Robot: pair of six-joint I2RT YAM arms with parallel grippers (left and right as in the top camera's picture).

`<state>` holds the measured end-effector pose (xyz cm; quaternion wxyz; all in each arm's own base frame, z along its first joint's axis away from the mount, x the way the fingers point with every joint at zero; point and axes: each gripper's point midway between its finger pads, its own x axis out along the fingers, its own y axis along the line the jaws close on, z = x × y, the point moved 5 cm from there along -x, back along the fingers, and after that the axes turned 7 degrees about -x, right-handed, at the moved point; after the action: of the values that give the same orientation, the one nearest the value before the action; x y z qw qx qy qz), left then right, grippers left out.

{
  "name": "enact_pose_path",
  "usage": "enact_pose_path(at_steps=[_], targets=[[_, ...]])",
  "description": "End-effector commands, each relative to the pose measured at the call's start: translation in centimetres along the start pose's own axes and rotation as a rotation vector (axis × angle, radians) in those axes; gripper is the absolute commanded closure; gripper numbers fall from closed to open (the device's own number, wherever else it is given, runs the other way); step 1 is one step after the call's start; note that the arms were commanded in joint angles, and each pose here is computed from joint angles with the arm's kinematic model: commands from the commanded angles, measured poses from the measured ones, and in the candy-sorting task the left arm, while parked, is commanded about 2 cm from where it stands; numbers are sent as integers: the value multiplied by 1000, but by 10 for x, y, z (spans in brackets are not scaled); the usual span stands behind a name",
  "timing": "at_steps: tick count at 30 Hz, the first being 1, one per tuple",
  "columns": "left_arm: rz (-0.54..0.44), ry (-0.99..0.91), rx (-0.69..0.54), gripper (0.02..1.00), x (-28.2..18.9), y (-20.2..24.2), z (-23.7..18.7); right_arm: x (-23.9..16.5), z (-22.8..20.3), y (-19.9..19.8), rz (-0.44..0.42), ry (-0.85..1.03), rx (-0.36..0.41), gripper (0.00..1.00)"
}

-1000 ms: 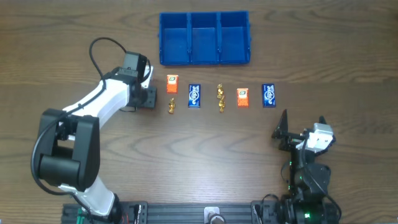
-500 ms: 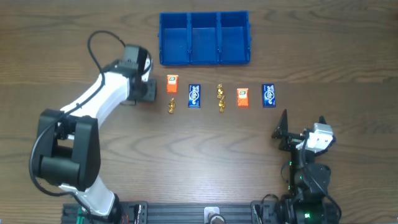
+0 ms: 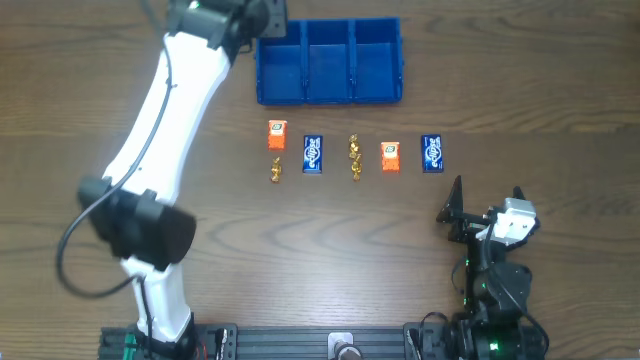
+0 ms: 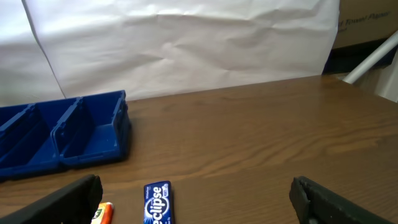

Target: Sort Candies Into Trays

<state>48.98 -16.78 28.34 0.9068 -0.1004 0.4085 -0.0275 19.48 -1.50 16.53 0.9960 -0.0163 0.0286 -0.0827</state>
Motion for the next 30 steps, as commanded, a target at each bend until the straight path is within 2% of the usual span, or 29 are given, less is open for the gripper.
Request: enact_pose_path(at_steps=[1, 6, 16, 17, 18, 19, 21, 26, 30], targets=[[52, 110, -46, 713, 72, 5, -29, 0, 0, -1, -5, -2, -5, 1], [66, 154, -44, 693, 96, 8, -43, 0, 0, -1, -5, -2, -5, 1], [81, 158, -43, 634, 101, 10, -46, 0, 0, -1, -6, -2, -5, 1], [81, 157, -43, 601, 101, 10, -46, 0, 0, -1, -5, -2, -5, 1], [81, 157, -43, 527, 101, 10, -46, 0, 0, -1, -6, -2, -5, 1], [82, 157, -49, 183, 101, 10, -46, 0, 0, -1, -6, -2, -5, 1], [82, 156, -59, 18, 100, 10, -45, 0, 0, -1, -5, -2, -5, 1], [87, 167, -58, 20, 78, 8, -44, 0, 0, -1, -5, -2, -5, 1], [108, 222, -78, 29, 32, 5, -51, 0, 0, -1, -5, -2, -5, 1]])
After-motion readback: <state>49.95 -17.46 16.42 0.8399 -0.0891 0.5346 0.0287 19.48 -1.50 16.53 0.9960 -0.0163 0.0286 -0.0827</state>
